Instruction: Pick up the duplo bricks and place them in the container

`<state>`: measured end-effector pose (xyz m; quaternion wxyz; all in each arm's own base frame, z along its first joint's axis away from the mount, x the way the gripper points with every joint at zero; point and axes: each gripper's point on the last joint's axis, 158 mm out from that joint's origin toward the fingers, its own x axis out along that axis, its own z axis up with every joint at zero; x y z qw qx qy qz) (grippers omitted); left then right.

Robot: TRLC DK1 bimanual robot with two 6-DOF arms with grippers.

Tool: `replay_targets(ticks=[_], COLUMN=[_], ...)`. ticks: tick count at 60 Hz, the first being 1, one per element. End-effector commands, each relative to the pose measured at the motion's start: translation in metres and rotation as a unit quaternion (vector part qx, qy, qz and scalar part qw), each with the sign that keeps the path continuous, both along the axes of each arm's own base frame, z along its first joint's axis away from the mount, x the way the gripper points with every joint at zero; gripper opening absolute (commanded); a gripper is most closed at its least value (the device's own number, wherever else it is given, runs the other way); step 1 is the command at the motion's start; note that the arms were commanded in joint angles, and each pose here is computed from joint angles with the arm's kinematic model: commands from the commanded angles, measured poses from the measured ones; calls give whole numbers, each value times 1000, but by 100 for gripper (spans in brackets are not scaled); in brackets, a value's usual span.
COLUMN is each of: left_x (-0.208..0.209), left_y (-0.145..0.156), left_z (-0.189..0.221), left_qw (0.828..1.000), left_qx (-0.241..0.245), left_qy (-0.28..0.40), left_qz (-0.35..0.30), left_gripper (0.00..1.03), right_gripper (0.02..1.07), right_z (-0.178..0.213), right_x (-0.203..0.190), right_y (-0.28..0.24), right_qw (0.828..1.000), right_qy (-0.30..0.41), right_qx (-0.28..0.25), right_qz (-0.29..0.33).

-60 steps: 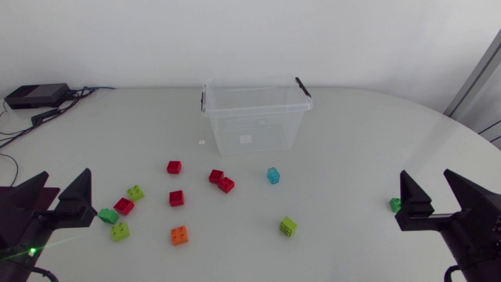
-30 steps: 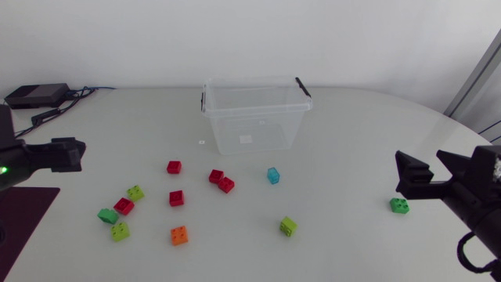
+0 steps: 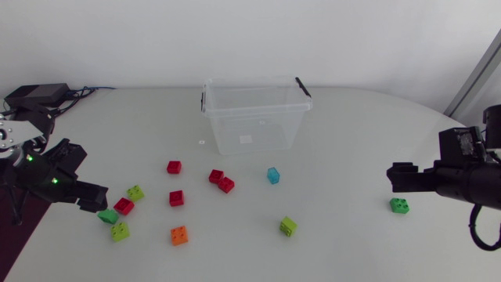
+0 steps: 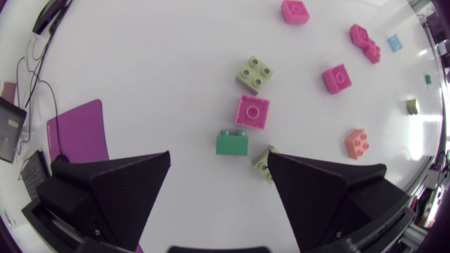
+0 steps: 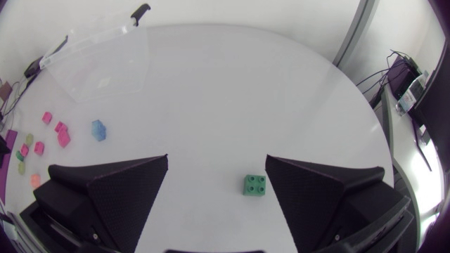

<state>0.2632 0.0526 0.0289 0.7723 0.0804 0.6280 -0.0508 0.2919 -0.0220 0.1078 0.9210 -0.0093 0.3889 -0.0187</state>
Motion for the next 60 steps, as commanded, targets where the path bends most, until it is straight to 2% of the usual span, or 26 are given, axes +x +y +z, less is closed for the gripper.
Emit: replay_targets(ticks=[1, 2, 5, 21, 24, 26, 31, 34, 41, 54, 60], left_x=[-4, -4, -6, -4, -3, 0, 2, 6, 5, 1, 0], left_y=[0, 0, 0, -10, -11, -12, -13, -13, -14, -13, -15], left_z=[-11, -11, -18, -33, -35, -37, -40, -40, -50, -64, -65], left_qw=[999, 999, 998, 995, 995, 995, 995, 995, 995, 994, 994], left_qx=[-6, -6, -9, -37, -40, -42, -51, -61, -68, -73, -70], left_qy=[29, 30, 47, 65, 66, 62, 60, 51, 59, 74, 75], left_qz=[-38, -39, -50, -69, -69, -66, -63, -56, -48, -32, -34], left_gripper=[96, 96, 92, 81, 81, 75, 68, 58, 49, 40, 36], right_gripper=[102, 102, 102, 102, 102, 102, 102, 102, 102, 102, 102], right_z=[3, -2, -9, -20, -19, -17, -15, -14, -11, -13, -25], right_x=[3, 1, -1, -7, -8, -9, -11, -12, -12, -14, -11], right_y=[-3, -4, -5, 4, 4, 3, 4, 4, 4, 0, -13], right_qw=[999, 997, 994, 993, 993, 993, 994, 994, 995, 995, 996], right_qy=[30, 58, 87, 83, 80, 76, 69, 65, 56, 58, 65], right_qx=[-24, -40, -42, -24, -25, -25, -19, -20, -22, -22, -16], right_qz=[26, 44, 52, 86, 85, 83, 84, 84, 84, 77, 55])
